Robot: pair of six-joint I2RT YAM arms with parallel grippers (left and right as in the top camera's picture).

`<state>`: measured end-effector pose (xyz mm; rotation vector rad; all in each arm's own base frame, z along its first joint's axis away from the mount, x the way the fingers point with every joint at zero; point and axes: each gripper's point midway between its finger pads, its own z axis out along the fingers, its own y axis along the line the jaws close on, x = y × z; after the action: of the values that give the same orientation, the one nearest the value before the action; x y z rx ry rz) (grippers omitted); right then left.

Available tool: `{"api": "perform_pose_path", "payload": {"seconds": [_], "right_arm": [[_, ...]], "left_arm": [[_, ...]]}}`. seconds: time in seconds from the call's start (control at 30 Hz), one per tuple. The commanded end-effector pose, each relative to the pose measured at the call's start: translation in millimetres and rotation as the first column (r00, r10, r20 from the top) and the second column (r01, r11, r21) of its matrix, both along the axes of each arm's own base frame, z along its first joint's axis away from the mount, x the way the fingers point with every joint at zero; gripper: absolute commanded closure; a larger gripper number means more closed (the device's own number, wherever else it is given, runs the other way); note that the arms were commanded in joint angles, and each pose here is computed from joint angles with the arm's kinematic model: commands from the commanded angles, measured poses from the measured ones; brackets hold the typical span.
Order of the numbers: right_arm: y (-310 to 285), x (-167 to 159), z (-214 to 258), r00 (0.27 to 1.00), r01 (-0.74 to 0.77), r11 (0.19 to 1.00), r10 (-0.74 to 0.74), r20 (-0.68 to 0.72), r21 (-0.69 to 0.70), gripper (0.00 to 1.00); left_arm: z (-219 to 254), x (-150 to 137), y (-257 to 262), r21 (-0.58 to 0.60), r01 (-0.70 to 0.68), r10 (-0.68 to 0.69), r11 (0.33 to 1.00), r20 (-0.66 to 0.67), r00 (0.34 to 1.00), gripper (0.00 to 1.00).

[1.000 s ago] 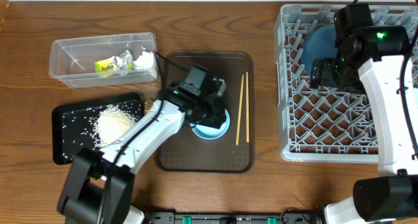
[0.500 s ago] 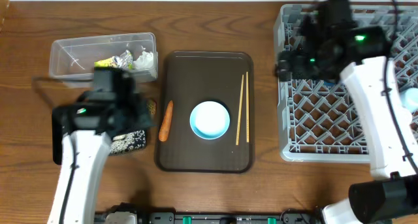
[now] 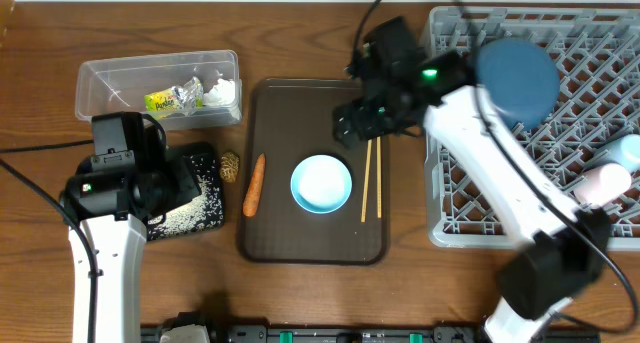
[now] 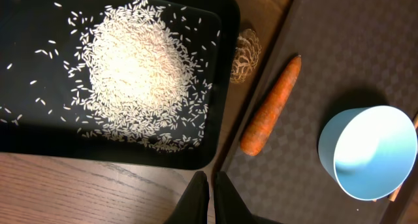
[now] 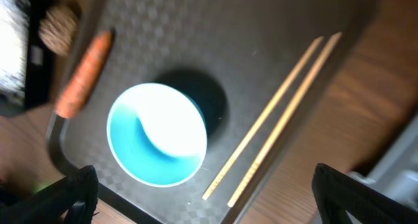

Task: Sort waste into correct bins and load items into the dishwasher rack
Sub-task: 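Grasp the white bowl with the right gripper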

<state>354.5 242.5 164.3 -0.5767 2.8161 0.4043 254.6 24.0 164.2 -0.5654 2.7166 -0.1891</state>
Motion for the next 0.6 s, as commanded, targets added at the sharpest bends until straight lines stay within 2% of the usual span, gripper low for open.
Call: {"api": "perform_pose_path", "payload": {"seconds": [0.0, 0.33, 0.47, 0.57], "right_arm": [[17, -8, -30, 0.997, -0.03, 0.999, 0.028, -0.068, -0.035, 0.05], [31, -30, -104, 0.97, -0.076, 0.987, 0.041, -0.24, -0.142, 0.21], [26, -32, -126, 0.965, -0.06, 0.976, 0.004, -0.263, -0.207, 0.23], [25, -36, -139, 0.956, -0.07, 0.971, 0.0, -0.295, -0.228, 0.29]], "left_arm": [[4, 0, 3, 0.01, -0.007, 0.007, 1.0, 0.008, 1.0, 0.94], [3, 0, 3, 0.01, -0.007, 0.007, 1.0, 0.005, 1.0, 0.94], [3, 0, 3, 0.01, -0.007, 0.007, 1.0, 0.005, 1.0, 0.94], [3, 0, 3, 0.01, -0.007, 0.007, 1.0, 0.005, 1.0, 0.94]]}}
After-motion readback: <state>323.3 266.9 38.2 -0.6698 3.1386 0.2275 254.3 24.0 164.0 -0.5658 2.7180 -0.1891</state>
